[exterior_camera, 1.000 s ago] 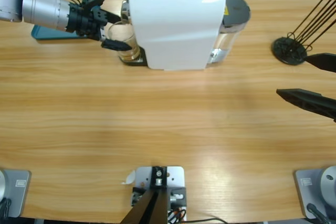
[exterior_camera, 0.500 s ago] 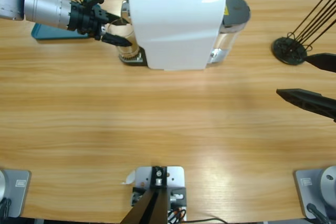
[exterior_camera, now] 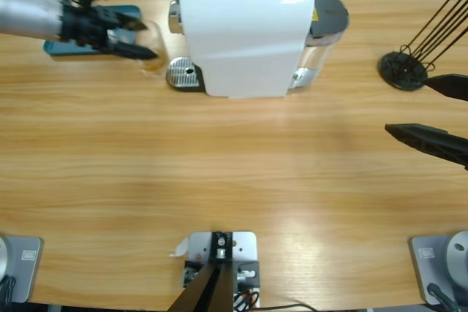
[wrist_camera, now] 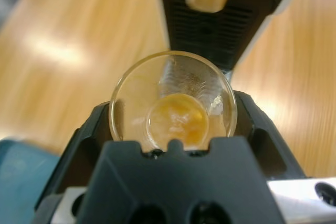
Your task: Pour coffee
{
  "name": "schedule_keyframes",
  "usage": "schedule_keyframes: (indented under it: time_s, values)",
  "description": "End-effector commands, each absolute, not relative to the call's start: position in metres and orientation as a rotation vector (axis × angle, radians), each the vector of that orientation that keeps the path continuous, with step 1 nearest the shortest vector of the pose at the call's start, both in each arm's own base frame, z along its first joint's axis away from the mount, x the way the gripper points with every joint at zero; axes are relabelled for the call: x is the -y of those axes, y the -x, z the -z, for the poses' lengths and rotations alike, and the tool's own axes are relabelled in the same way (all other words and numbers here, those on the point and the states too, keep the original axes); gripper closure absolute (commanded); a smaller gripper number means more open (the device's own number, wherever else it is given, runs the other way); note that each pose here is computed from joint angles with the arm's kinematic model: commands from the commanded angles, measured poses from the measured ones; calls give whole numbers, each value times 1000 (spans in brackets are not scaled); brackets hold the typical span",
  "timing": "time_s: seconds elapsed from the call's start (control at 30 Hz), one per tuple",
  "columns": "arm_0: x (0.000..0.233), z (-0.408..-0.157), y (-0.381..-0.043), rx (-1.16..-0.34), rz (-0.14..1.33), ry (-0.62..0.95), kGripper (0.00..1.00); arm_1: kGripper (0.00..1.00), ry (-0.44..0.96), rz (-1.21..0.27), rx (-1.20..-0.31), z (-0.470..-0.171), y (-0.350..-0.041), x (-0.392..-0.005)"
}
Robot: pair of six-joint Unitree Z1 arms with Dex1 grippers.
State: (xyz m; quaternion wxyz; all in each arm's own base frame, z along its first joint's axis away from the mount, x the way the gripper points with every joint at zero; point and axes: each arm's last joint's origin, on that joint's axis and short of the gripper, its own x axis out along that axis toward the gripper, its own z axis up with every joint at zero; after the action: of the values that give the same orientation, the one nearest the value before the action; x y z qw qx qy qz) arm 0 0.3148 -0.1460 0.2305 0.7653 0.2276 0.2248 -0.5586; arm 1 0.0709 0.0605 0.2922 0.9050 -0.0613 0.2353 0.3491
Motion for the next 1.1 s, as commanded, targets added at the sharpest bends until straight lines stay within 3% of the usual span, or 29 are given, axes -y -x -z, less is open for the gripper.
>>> schedule_keyframes:
  time_s: [0.03,0.27,0.53,1.1]
  values:
    - [81,-260,-305,-493,960,-426,1000,0,128,-733,-504,-286,-67,-59]
    - [52,-252,-339,-613,575,-313,1000,0,132,-742,-525,-284,-71,-63]
    - [34,-225,-385,-668,357,-196,1000,0,132,-742,-526,-285,-71,-63]
    - [42,-187,-412,-656,390,-155,1000,0,144,-741,-556,-284,-78,-68]
